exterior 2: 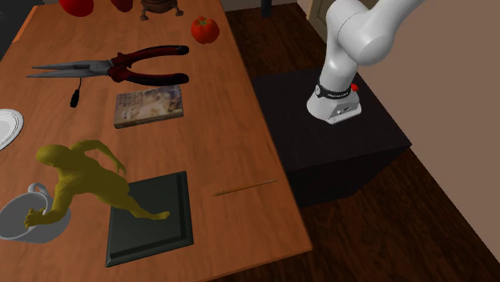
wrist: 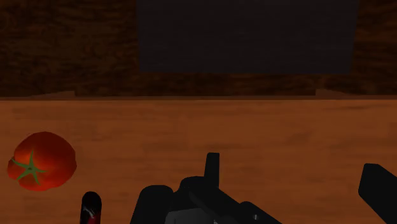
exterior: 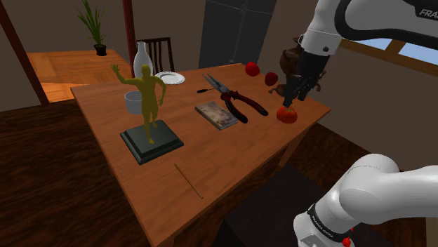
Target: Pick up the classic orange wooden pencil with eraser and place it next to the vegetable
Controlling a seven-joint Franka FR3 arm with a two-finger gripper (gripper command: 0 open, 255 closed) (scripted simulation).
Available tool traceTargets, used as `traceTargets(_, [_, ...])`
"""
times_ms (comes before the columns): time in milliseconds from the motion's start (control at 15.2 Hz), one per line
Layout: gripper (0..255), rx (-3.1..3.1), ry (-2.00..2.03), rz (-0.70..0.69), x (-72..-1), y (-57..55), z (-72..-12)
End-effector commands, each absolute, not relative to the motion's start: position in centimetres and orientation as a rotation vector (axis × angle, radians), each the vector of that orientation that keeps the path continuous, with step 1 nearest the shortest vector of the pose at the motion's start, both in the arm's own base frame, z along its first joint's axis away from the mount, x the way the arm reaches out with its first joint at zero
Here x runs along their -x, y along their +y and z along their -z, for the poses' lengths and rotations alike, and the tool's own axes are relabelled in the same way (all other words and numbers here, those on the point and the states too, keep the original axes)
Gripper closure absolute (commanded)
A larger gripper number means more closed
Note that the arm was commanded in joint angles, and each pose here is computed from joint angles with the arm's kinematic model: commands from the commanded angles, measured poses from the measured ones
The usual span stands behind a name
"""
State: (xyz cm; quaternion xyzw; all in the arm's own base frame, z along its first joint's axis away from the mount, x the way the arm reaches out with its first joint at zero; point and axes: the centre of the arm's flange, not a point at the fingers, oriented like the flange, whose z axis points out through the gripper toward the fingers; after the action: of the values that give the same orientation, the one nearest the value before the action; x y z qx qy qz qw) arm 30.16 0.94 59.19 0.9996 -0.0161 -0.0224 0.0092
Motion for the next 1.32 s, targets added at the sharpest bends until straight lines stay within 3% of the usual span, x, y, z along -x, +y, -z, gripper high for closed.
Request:
traceTargets(0, [0,-3.122,-0.05,0.07,-30.2,0.9,-59.2])
traceTargets(1254, [0,-2.998,-0.002,0.043,-35.2,22.8,-44.8])
